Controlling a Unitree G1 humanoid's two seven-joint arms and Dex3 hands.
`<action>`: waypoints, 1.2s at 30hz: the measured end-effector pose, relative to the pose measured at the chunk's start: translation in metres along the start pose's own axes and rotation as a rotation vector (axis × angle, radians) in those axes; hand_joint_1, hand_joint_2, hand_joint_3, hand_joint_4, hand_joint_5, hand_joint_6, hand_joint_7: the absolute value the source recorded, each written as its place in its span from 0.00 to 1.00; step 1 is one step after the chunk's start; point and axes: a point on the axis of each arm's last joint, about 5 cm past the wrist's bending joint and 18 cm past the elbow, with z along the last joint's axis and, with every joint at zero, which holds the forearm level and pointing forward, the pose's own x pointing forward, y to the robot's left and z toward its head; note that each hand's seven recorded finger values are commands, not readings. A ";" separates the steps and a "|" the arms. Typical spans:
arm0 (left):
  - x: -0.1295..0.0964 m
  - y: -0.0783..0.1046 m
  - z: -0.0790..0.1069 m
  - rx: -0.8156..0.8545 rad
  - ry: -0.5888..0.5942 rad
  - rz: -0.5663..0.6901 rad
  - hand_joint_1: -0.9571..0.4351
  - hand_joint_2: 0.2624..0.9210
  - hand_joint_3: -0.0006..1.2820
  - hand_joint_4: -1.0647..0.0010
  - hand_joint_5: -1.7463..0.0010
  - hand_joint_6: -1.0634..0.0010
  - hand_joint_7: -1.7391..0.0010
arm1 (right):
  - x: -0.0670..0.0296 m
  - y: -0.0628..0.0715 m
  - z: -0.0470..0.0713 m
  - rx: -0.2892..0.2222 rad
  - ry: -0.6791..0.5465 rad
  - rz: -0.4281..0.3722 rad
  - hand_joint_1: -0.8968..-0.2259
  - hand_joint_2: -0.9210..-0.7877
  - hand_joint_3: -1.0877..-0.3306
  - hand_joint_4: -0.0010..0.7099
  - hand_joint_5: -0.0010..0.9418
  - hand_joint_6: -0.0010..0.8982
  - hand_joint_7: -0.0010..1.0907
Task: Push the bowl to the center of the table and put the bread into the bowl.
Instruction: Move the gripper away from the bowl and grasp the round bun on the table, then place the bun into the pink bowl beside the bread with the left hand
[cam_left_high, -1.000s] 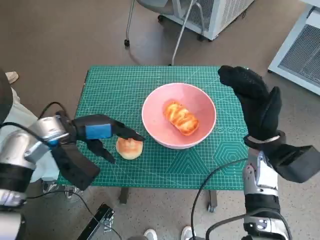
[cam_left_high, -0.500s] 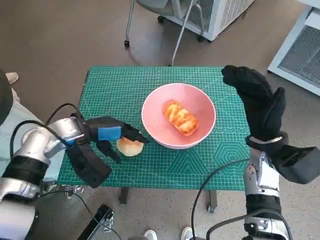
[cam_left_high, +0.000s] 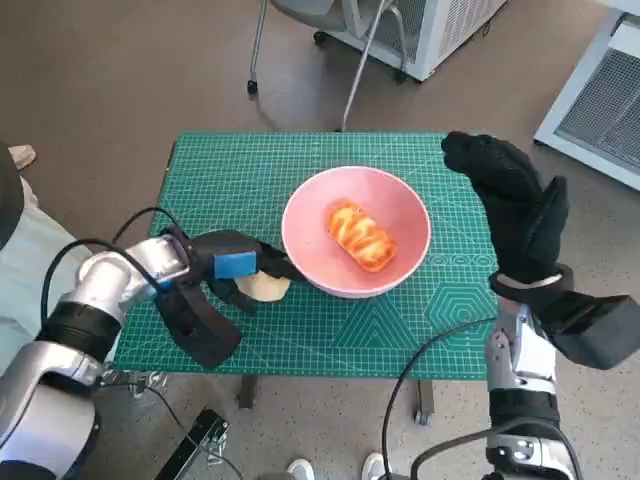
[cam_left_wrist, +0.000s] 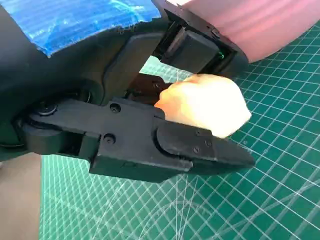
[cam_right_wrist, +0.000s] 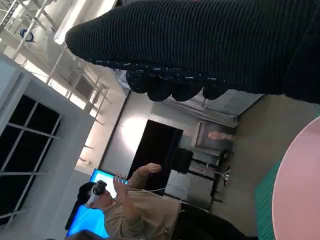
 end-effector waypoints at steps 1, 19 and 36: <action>0.000 -0.001 0.000 0.011 0.002 0.008 0.66 1.00 0.15 0.51 0.45 0.44 0.28 | -0.0002 0.000 0.000 0.000 0.001 0.000 0.34 0.00 0.49 0.53 0.06 0.03 0.71; -0.029 0.008 -0.028 -0.042 0.100 0.042 0.69 1.00 0.06 0.43 0.33 0.35 0.32 | -0.0015 0.000 0.000 0.001 0.004 -0.002 0.36 0.00 0.50 0.53 0.06 0.03 0.70; -0.071 0.094 -0.057 -0.037 0.189 0.396 0.69 1.00 0.05 0.40 0.35 0.35 0.32 | -0.0006 0.004 -0.002 0.008 0.011 0.011 0.36 0.00 0.47 0.52 0.06 0.01 0.71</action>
